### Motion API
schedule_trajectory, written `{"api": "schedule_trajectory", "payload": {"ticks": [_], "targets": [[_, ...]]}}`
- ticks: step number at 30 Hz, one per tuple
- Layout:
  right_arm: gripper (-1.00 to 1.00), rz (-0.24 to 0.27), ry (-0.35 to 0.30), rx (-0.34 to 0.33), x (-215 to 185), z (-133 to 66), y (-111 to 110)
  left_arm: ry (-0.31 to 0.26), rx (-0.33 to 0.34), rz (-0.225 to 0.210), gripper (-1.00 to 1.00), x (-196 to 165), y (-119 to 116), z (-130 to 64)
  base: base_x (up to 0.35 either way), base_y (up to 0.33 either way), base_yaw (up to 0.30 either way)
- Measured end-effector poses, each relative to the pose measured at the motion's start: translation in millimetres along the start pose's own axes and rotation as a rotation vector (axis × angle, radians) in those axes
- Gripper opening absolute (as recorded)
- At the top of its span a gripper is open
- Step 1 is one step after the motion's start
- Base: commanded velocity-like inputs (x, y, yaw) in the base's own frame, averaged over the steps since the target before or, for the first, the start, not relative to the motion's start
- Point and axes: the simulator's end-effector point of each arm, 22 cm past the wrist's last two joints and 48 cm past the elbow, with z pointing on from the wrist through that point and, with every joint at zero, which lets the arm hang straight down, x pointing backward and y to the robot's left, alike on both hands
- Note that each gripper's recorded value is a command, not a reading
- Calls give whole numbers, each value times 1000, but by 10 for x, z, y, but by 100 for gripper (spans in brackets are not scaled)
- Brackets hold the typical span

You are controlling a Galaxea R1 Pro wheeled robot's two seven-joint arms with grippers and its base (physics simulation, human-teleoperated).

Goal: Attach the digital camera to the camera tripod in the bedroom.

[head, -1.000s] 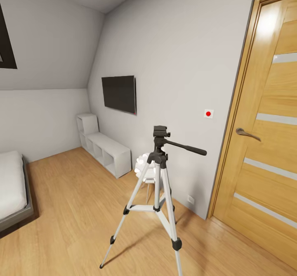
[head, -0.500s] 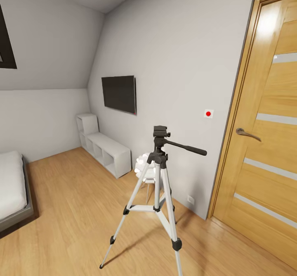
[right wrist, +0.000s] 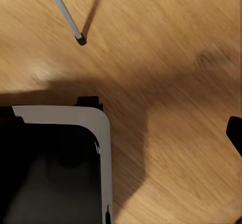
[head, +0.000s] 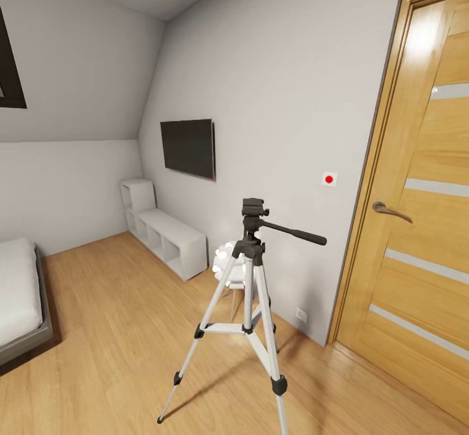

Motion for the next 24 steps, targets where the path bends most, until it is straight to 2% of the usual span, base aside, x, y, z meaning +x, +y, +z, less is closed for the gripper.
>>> {"api": "schedule_trajectory", "payload": {"ticks": [2,3,4,5,6,8,9,11,13,18,19,20,21,24], "targets": [[100,-7,-1,8,-3,-1,-40,0,0,0,-100,3,0,0,0,0,0],[100,-112,153,44,-156,1,-270,-1,-2,-1,-100,-5,13,1,0,0,0],[100,-105,25,83,-1228,-51,-393,-1,-2,-1,-100,-5,16,1,0,0,0],[100,-96,-200,128,-2474,-394,-518,-1,-2,-1,-100,-7,16,1,0,0,0],[100,-89,-312,147,-3072,-668,-565,-1,-2,-1,-100,-8,17,0,0,0,0],[100,-74,-341,147,-3405,-836,-565,-1,-1,0,-100,-3,11,0,0,0,0],[100,-63,-386,139,-3786,-1019,-537,0,0,0,-100,4,6,0,0,0,0],[100,-53,-438,123,-4202,-1218,-498,0,1,1,-100,4,1,0,0,0,0],[100,-49,-464,107,-4419,-1327,-465,1,1,0,-100,5,-1,0,0,0,0],[100,-56,-528,9,-5003,-1679,-270,1,1,0,-100,5,-4,0,0,0,0],[100,-62,-526,-36,-5081,-1749,-179,1,2,0,-100,5,-4,-1,0,0,0],[100,-75,-520,-117,-5157,-1859,-11,1,1,0,-100,8,-2,-1,0,0,0],[100,-83,-520,-148,-5183,-1909,53,1,1,1,-100,9,-2,-1,0,0,0],[100,-128,-548,-298,-5300,-2202,390,1,1,1,-100,9,-2,-1,0,0,0]]}}
